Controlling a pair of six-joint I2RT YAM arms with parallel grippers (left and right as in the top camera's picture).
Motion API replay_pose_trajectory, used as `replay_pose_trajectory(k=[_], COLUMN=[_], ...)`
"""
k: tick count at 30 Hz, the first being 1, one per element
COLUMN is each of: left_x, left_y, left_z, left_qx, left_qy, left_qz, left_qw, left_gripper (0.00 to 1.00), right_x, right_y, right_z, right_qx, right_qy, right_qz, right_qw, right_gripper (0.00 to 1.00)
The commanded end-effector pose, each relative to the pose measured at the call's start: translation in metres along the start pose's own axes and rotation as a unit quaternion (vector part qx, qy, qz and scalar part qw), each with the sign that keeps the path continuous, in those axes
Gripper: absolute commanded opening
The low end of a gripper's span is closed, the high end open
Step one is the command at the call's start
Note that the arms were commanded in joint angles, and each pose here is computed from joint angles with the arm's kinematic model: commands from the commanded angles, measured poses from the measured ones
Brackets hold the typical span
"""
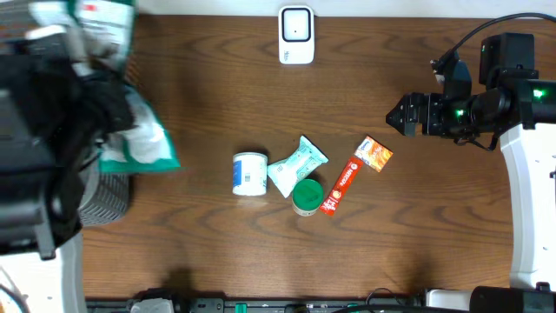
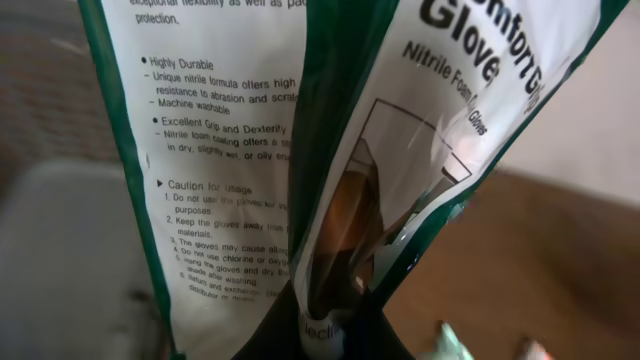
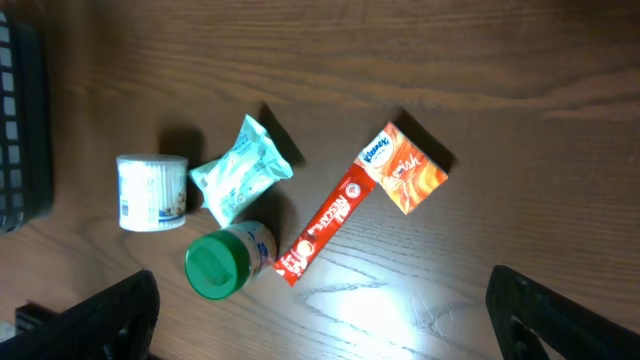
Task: Scan the item barcode
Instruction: 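Lift the gloves pack out of the basket toward the table, then lay the gloves pack flat on the table and release it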
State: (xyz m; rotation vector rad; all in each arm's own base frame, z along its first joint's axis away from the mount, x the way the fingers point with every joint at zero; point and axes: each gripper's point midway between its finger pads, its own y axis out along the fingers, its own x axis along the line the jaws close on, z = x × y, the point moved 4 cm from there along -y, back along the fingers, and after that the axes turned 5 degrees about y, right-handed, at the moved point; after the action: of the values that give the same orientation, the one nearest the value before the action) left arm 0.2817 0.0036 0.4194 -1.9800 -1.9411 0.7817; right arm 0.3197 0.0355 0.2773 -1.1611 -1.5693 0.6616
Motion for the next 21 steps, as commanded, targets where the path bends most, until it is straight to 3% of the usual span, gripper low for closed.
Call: replay_pose_trajectory(k=[1,11,21], left_x=[-0.019,-0.038,-0.014], left_y=[0.015,0.103,0.162], left_z=[0.013,0.097,0.147], left_qx=[0.042,0.25,0.347], left_qy=[0.003,0.029,0.033], left_qz=[0.028,0.031,-0.046], left_qw=[0.999,0.967,0.936], left_gripper=[0.07,0.07,0.07], right_x=[0.003,0.003,0.003], right_y=[-0.004,-0.004,-0.004], right_z=[-0.003,-0.003,-0.003], right_qx=[-0.008,-0.008,-0.008], right_qy=[-0.001,-0.001,-0.001], right_qz=[-0.003,-0.003,-0.003], right_qw=[1.0,1.0,1.0], right_gripper=[0.99,0.99,0.99])
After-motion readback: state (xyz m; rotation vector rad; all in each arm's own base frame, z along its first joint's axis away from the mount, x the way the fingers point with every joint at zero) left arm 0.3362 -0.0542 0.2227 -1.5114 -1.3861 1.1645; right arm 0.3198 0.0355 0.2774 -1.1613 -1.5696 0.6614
